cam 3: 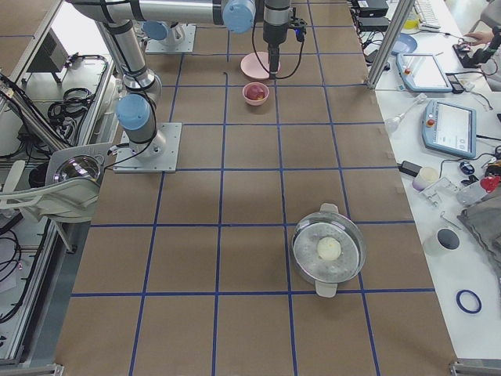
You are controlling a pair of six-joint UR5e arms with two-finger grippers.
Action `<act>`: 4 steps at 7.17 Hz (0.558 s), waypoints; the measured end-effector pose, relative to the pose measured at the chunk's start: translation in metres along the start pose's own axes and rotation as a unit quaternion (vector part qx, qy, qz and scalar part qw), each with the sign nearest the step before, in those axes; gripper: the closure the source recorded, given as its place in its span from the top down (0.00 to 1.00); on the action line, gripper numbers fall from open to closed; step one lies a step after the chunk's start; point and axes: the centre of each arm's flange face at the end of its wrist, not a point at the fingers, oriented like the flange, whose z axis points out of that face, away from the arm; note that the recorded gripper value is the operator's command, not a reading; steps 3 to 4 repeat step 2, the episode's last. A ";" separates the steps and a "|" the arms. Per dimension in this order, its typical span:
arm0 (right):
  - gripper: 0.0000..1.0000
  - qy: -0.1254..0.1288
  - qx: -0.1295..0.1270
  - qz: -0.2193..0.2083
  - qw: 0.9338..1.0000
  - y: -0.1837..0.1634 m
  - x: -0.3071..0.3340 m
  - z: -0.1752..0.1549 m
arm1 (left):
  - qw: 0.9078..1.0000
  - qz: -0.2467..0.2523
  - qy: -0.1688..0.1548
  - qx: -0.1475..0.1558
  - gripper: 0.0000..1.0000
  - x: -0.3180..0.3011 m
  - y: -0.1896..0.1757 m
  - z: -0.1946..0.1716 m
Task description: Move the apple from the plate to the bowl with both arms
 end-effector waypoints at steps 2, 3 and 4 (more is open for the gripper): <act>1.00 -0.016 0.012 0.001 1.000 0.012 -0.002 -0.015 | 1.000 -0.011 -0.002 -0.006 1.00 -0.003 0.016 0.006; 1.00 -0.016 0.012 0.001 1.000 0.012 -0.002 -0.015 | 1.000 -0.011 -0.002 -0.006 1.00 -0.003 0.016 0.006; 1.00 -0.016 0.012 0.001 1.000 0.012 -0.002 -0.015 | 1.000 -0.011 -0.002 -0.006 1.00 -0.003 0.016 0.006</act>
